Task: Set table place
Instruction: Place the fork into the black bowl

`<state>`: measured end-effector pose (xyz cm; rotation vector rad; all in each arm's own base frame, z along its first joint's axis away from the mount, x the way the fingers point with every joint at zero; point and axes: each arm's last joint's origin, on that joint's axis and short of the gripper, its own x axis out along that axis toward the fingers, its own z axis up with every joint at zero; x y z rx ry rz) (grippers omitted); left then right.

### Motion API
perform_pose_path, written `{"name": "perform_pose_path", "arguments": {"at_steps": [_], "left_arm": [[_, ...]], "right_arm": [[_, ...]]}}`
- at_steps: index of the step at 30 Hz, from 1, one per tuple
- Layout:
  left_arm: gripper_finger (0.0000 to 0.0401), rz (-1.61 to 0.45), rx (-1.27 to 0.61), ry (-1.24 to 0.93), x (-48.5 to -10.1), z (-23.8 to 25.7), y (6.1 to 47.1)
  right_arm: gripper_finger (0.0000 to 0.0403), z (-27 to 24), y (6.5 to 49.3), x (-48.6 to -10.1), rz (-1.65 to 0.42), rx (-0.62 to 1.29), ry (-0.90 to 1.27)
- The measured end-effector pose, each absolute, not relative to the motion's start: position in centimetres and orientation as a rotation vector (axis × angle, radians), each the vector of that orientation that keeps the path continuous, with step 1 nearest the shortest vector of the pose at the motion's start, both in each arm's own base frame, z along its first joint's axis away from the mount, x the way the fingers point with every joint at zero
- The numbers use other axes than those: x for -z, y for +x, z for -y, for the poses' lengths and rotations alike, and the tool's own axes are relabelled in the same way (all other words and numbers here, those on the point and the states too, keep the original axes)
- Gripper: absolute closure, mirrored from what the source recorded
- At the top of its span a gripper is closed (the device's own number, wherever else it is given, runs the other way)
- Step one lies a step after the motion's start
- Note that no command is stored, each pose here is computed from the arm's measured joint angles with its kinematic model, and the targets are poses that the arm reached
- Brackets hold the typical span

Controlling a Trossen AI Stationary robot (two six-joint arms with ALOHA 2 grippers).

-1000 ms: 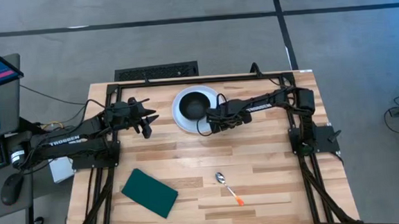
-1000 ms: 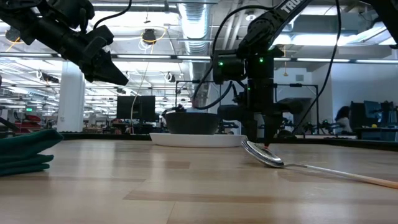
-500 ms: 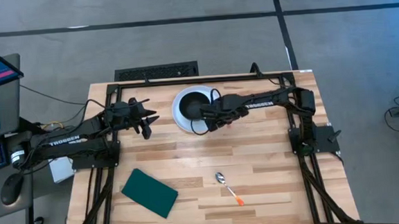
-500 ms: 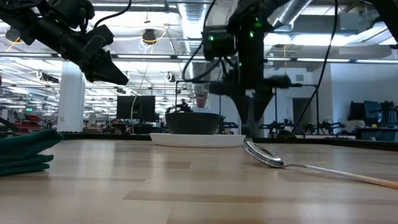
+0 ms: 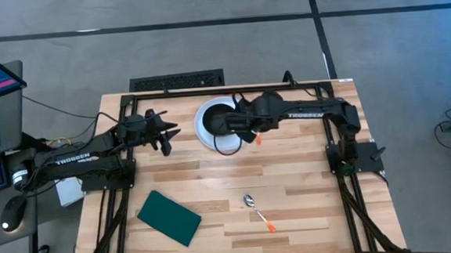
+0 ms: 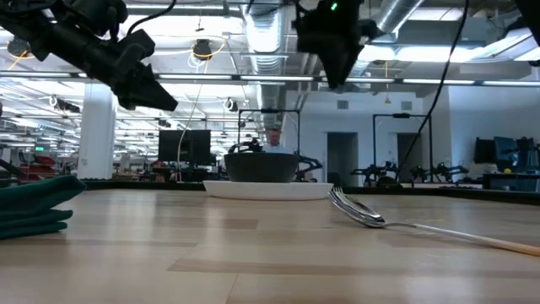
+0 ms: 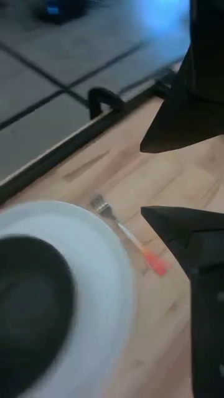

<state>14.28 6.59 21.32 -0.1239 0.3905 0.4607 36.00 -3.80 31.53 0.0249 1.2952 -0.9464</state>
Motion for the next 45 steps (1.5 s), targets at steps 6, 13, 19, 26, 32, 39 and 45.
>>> {"name": "perform_pose_path", "arguments": {"at_steps": [6,13,19,26,32,39,45], "left_arm": [[0.0296,-0.351,-0.463,-0.116,-21.7,-6.7,14.4],[0.0296,-0.371,-0.471,-0.118,-21.5,-6.6,14.3],[0.0296,-0.387,-0.471,-0.119,-21.4,-6.6,14.3],[0.0296,-0.391,-0.466,-0.096,-21.4,-6.6,14.3],[0.0296,-0.397,-0.466,-0.097,-21.3,-6.6,14.3],[0.0296,-0.433,-0.463,-0.104,-21.0,-6.6,14.1],[0.0296,-0.479,-0.461,-0.143,-20.5,-6.4,13.9]], "right_arm": [[0.0235,2.8,34.0,-34.0,-1.274,0.848,-0.06],[0.0236,2.0,29.9,-36.4,-1.149,0.927,0.12],[0.0239,-1.2,27.3,-34.8,-1.152,0.882,0.287],[0.0237,-6.9,28.6,-29.9,-1.146,0.669,0.374],[0.0239,-11.3,31.8,-25.4,-1.14,0.515,0.386],[0.0236,-15.2,33.6,-19.9,-1.291,0.432,0.468],[0.0239,-19.0,32.2,-18.3,-1.341,0.444,0.522]]}}
